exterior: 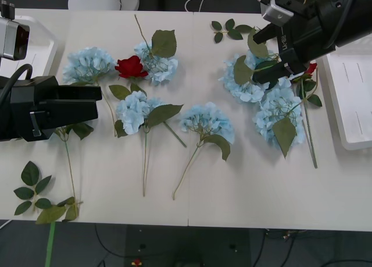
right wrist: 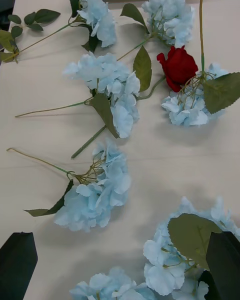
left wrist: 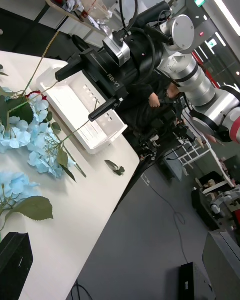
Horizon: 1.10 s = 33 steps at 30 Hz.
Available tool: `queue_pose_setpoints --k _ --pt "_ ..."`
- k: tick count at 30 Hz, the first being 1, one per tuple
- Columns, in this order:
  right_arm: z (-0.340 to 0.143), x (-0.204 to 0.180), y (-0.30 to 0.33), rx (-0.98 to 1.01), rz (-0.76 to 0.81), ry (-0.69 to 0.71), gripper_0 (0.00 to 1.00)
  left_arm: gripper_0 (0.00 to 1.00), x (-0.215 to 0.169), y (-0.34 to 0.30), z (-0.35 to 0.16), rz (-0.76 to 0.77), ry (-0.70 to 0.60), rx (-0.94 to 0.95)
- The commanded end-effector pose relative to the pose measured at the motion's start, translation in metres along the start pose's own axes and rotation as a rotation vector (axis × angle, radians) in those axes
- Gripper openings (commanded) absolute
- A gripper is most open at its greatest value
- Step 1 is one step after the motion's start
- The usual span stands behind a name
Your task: Place the red flowers into the right box and the blue flowers into the left box. If a person shows an open palm, hand one flower to the person first, then continue sorting.
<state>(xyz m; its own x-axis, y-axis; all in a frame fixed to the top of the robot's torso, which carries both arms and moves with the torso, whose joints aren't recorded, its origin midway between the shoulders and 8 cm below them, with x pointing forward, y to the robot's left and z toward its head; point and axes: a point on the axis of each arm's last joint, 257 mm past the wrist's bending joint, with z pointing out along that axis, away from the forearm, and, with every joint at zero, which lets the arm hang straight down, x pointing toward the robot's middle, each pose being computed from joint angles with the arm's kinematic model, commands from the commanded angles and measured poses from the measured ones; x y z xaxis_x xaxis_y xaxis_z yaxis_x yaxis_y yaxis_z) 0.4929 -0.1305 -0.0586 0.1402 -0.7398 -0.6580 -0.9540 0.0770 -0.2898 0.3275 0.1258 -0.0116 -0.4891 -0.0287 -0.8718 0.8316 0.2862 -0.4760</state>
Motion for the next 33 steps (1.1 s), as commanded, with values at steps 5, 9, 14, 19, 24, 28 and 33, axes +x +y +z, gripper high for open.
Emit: queue_pose_setpoints --k 5,9,14,19,24,28,33 --pt "-0.026 0.003 -0.026 0.087 0.043 0.036 1.00 1.00 -0.029 0.007 -0.033 -0.088 0.044 -0.051" --pt "-0.030 0.004 -0.033 0.104 0.179 0.022 1.00 1.00 -0.025 0.025 -0.055 -0.213 0.116 -0.148" --pt "-0.036 0.016 -0.049 0.139 0.382 0.009 1.00 1.00 -0.010 0.043 -0.075 -0.372 0.197 -0.286" --pt "-0.048 0.035 -0.069 0.205 0.513 0.032 1.00 1.00 0.014 0.061 -0.086 -0.465 0.262 -0.413" --pt "-0.061 0.063 -0.089 0.297 0.644 0.082 1.00 1.00 0.054 0.082 -0.094 -0.477 0.323 -0.559" --pt "-0.070 0.097 -0.099 0.372 0.760 0.157 1.00 1.00 0.098 0.096 -0.098 -0.447 0.372 -0.692" --pt "-0.078 0.133 -0.108 0.454 0.836 0.235 1.00 1.00 0.131 0.110 -0.102 -0.436 0.406 -0.782"
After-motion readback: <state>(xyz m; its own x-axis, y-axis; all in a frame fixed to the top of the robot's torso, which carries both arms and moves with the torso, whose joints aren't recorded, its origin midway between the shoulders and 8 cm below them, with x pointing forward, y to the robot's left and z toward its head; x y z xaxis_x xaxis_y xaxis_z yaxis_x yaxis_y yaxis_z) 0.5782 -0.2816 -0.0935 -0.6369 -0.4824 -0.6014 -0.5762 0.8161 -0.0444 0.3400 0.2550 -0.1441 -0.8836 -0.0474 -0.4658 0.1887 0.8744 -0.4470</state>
